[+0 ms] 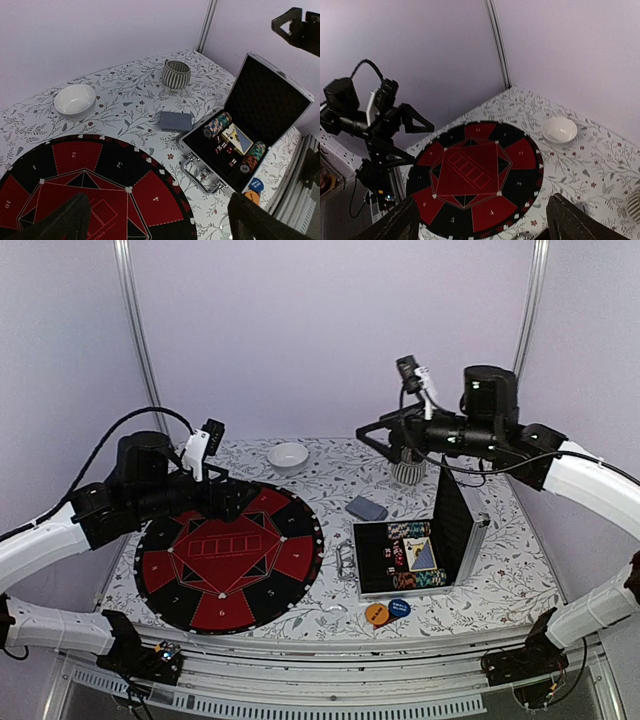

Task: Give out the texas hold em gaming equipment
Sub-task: Pick up the dealer button from the center of the board.

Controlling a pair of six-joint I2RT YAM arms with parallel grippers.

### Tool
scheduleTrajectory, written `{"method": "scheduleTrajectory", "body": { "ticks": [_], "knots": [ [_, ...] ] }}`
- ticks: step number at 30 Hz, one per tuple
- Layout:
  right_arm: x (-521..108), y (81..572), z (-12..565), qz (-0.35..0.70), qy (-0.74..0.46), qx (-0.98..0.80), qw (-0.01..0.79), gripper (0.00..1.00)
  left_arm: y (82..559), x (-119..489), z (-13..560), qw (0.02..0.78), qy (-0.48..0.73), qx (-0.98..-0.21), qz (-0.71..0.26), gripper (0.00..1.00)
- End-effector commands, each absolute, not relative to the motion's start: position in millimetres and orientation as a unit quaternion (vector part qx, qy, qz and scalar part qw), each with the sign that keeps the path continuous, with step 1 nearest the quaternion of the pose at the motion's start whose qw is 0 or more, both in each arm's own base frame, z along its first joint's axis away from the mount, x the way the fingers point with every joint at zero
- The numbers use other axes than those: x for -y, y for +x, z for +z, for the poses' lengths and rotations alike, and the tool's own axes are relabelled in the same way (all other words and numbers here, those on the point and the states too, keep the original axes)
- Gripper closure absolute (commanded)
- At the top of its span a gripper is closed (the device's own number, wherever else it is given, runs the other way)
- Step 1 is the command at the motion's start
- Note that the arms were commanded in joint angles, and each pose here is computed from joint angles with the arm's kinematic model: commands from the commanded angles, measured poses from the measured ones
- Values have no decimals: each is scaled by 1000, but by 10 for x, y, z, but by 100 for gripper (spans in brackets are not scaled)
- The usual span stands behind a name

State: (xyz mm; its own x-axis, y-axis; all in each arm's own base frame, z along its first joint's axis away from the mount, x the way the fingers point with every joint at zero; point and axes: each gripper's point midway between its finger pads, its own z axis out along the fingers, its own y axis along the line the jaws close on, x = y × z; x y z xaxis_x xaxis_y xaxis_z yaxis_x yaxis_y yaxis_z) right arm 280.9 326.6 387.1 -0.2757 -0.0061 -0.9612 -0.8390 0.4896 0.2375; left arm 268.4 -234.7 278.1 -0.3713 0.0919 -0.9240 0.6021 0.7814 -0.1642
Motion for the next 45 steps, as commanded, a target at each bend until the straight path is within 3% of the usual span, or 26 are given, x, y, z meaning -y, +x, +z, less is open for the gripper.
{"method": "scheduleTrajectory", "body": {
  "ticks": [1,9,13,17,23,30,38,45],
  "knots": [
    [-3482,2803,2958,265,-330,-806,414,11,2500,2558,2640,472,253,-804,-258,2],
    [-3668,2291,2046,194,-362,-871,271,15,2331,2670,2304,414,268,-830,-262,2],
    [-3682,1989,1805,217,-378,-874,214,15,1936,3000,2106,357,347,-815,-295,2],
    [-3591,1981,2011,249,-362,-864,247,9,1335,3423,1814,283,471,-787,-280,2],
    [-3294,2174,2189,241,-309,-874,289,6,1042,3799,1064,157,548,-800,-189,2],
    [-2951,2196,2282,218,-276,-877,327,2,1191,3984,608,130,577,-802,-87,2],
    [-2804,2128,2316,221,-268,-874,340,2,1217,4077,224,72,588,-804,-50,2],
    [-2836,2087,2354,238,-279,-864,346,2,1357,3977,110,47,567,-822,-31,12]
  ]
}}
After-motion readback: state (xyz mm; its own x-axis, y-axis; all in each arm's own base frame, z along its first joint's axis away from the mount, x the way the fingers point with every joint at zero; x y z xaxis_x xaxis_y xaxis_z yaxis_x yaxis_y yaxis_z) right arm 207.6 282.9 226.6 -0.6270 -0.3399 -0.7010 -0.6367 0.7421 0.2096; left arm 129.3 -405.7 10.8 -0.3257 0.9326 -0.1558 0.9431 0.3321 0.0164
